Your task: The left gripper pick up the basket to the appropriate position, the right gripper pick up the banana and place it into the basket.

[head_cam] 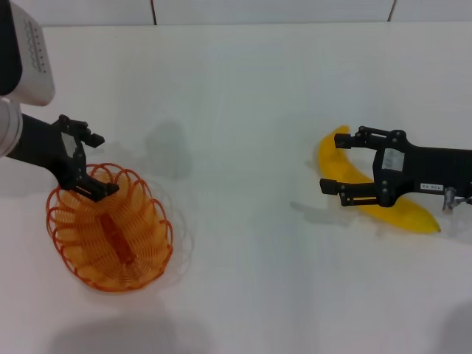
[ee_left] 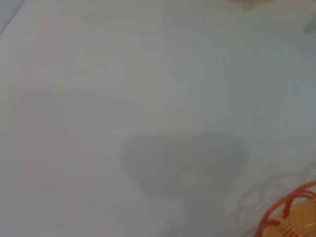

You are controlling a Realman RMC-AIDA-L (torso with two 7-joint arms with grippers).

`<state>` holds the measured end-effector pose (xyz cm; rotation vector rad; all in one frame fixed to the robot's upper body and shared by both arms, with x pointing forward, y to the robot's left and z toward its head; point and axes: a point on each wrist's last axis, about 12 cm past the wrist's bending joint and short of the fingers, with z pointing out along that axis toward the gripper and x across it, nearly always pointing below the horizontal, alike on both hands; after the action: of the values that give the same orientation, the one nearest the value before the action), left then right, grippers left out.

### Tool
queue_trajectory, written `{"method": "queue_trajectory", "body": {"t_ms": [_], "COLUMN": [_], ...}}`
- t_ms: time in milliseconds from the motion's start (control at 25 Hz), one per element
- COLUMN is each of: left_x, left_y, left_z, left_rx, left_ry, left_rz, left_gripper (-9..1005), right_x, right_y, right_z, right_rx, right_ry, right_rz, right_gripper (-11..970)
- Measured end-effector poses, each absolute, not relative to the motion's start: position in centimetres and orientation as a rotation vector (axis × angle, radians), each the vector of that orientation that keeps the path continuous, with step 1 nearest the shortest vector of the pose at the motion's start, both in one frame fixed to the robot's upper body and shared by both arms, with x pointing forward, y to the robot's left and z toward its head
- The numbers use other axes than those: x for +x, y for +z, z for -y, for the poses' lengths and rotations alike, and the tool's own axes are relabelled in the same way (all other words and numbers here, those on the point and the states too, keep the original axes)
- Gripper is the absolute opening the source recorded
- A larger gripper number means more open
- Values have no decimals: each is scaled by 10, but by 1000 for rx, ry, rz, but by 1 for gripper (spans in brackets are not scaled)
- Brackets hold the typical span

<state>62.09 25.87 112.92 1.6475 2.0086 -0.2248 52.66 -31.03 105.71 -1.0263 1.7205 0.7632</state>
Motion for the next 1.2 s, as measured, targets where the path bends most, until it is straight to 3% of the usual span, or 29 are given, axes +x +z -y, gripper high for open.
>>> {"method": "queue_trajectory", "body": {"t_ms": [120, 360, 1200], "left_x": [621, 620, 620], "left_y": [1129, 1128, 1129], "left_z": [-257, -256, -256], "left_rx": [1652, 1658, 1634], "left_ry": [-225, -227, -235], "left_rz": [-2008, -2009, -2018], "left_gripper": [802, 998, 903], "right_x": [527, 527, 525], "right_y": [1057, 1057, 1057], "right_z": [310, 310, 311], "right_rx": [-1026, -1026, -1025], "right_ry": [763, 762, 770], "right_rz": [-1721, -1721, -1718], "right_gripper": [881, 879, 875]}}
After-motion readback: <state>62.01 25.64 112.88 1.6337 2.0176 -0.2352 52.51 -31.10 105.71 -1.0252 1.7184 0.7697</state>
